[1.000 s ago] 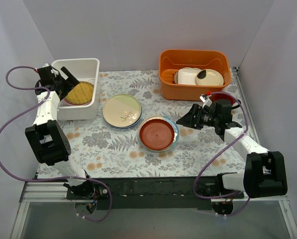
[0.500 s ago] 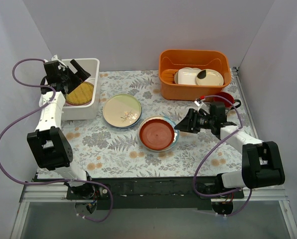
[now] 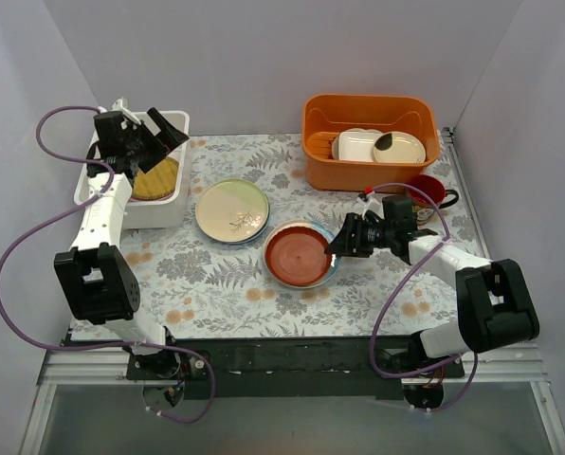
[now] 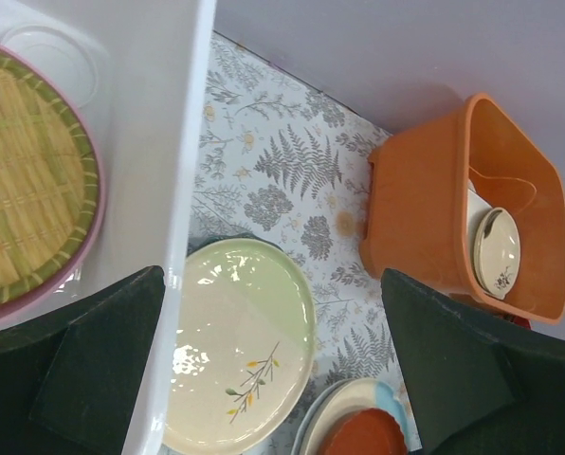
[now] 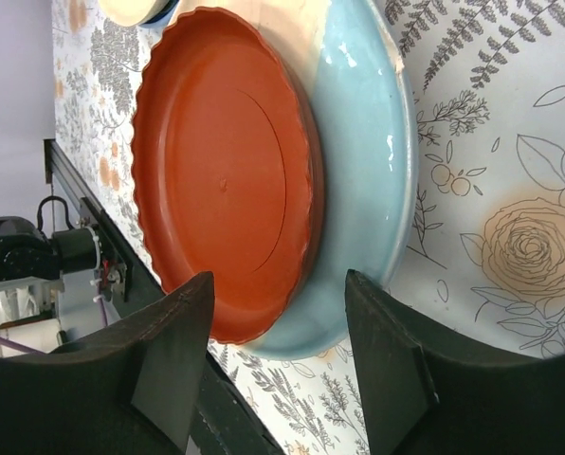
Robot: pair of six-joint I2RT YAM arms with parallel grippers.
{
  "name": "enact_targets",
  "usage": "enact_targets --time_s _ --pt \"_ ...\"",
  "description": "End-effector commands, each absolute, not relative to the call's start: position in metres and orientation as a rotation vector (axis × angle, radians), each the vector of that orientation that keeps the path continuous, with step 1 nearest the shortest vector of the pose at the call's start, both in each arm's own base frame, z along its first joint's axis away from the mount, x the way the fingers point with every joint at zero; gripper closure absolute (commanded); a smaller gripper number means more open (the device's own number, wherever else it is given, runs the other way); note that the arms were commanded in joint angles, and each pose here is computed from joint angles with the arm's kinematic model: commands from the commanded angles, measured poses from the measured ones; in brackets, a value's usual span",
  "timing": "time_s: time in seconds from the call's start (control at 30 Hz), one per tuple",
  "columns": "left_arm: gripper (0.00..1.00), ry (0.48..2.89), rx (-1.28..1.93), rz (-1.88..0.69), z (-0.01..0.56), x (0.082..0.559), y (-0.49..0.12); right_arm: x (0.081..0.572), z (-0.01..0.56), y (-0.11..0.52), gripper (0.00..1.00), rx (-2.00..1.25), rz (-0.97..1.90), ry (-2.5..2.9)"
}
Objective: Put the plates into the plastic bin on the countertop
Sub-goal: Pick up the plate at the center of the board.
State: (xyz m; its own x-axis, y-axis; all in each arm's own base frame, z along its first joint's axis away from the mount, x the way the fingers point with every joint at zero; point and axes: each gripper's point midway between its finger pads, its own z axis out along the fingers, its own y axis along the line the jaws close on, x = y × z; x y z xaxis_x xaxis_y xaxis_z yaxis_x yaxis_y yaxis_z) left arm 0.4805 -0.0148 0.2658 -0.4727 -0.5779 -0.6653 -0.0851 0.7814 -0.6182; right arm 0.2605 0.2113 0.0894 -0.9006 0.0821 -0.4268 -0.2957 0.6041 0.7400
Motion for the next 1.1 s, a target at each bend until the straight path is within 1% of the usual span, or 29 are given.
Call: enact_targets --time_s 0.0,0.13,0.2,0.23,0.3,0.33,0.5,0.63,0.9,1.0,1.07 --pt "0.02 1.886 -0.362 -0.708 0.323 0.468 -0.044 0.271 0.087 0.213 0.36 -0.201 1.164 2.411" --pt "0.02 1.918 -0.246 -0.775 0.319 0.467 -0.082 0.271 0.082 0.216 0.38 -0.206 1.162 2.431" --pt "0.02 1.918 -0.211 -0.769 0.319 0.468 -0.088 0.271 0.079 0.219 0.39 -0.209 1.159 2.44" --pt "0.02 1.93 -0.151 -0.804 0.319 0.463 -0.113 0.271 0.079 0.219 0.4 -0.21 1.155 2.443" --pt "0.02 1.937 -0.097 -0.818 0.317 0.461 -0.131 0.271 0.075 0.221 0.41 -0.212 1.145 2.455" --pt "0.02 1.937 -0.07 -0.831 0.317 0.459 -0.137 0.271 0.075 0.221 0.44 -0.211 1.145 2.458" --pt "0.02 1.955 0.04 -0.844 0.309 0.451 -0.172 0.271 0.071 0.221 0.5 -0.204 1.121 2.474" --pt "0.02 1.959 0.095 -0.854 0.306 0.445 -0.189 0.27 0.066 0.221 0.55 -0.201 1.111 2.491" --pt "0.02 1.97 0.167 -0.877 0.3 0.436 -0.213 0.268 0.057 0.223 0.63 -0.201 1.102 2.523" --pt "0.02 1.967 0.221 -0.902 0.299 0.432 -0.222 0.27 0.055 0.222 0.69 -0.193 1.084 2.528" --pt "0.02 1.964 0.251 -0.919 0.3 0.428 -0.226 0.27 0.055 0.222 0.72 -0.194 1.082 2.529"
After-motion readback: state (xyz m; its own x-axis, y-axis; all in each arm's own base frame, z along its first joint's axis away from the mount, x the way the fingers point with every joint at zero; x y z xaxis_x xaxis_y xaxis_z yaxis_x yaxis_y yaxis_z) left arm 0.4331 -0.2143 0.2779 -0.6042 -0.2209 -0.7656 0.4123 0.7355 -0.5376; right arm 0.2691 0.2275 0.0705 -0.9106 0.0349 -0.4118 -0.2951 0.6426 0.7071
